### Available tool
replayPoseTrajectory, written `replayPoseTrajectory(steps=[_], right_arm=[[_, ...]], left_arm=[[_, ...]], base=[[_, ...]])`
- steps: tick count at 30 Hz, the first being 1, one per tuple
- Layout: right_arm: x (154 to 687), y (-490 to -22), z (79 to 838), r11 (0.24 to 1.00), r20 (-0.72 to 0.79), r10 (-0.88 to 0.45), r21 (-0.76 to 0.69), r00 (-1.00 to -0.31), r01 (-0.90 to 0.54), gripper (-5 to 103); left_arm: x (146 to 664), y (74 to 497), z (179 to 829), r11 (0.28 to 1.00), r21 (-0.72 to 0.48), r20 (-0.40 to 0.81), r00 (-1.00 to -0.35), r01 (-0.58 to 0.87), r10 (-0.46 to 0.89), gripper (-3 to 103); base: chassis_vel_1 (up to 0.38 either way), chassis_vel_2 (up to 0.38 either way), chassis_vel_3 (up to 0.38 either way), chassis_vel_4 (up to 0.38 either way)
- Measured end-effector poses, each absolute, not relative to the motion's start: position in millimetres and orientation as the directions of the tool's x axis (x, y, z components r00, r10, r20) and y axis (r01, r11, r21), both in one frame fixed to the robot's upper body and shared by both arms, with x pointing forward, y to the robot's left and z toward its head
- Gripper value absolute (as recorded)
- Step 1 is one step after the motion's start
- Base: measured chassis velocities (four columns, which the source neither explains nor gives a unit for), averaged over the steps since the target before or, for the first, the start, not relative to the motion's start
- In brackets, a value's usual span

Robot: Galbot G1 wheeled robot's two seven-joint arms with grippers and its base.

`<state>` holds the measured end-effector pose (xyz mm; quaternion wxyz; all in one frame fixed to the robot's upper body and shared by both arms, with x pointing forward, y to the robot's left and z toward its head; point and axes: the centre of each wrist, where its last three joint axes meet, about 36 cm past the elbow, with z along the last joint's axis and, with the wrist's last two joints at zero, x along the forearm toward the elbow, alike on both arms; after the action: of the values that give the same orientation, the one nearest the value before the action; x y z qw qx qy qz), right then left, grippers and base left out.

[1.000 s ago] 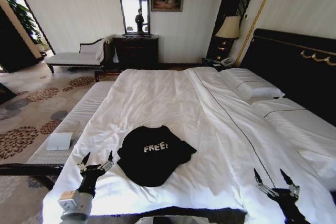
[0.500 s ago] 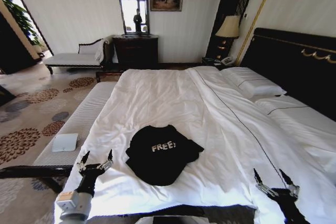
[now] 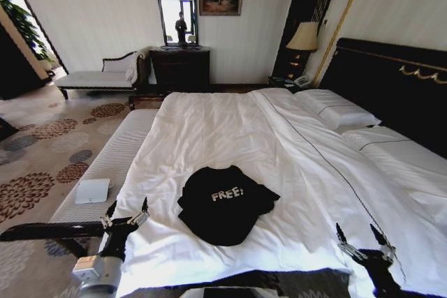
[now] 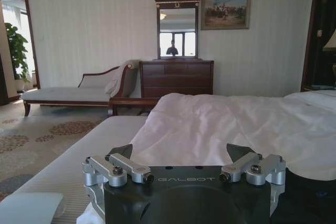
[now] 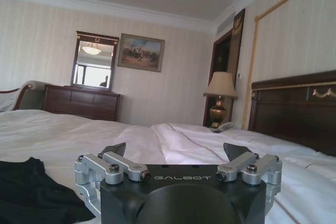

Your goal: Fold the clothes on the bed.

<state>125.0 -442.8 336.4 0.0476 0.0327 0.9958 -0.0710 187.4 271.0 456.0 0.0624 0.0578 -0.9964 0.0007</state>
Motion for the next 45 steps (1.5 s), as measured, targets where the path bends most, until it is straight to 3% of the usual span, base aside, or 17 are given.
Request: replayPoseTrajectory(steps=[7, 11, 14, 26, 45], right_arm=[[168, -443, 354, 0.999, 0.004, 0.025, -0.047, -1.0, 0.025, 100], [195, -450, 377, 0.995, 0.03, 0.054, -0.081, -0.998, 0.052, 100], [231, -461, 402, 0.99, 0.039, -0.005, -0.143, -0.999, -0.011, 100], [306, -471, 425, 0.953, 0.158, -0.245, -0.143, -0.956, -0.268, 100], [407, -405, 376, 0.865, 0.322, -0.457, -0.053, -0.829, -0.498, 100]], left_arm=[[187, 264, 450, 0.996, -0.002, 0.137, -0.987, -0.087, -0.086, 100], [186, 261, 447, 0.997, -0.002, 0.147, -0.986, -0.078, -0.077, 100], [188, 256, 443, 0.998, -0.006, 0.157, -0.986, -0.059, -0.058, 100], [192, 241, 430, 0.999, -0.04, 0.18, -0.983, 0.029, 0.036, 100], [177, 240, 423, 0.998, -0.038, 0.213, -0.976, -0.056, -0.047, 100]], base=[[0.0, 0.0, 0.0, 0.0], [0.0, 0.0, 0.0, 0.0], [0.0, 0.0, 0.0, 0.0], [0.0, 0.0, 0.0, 0.0], [0.0, 0.0, 0.0, 0.0]])
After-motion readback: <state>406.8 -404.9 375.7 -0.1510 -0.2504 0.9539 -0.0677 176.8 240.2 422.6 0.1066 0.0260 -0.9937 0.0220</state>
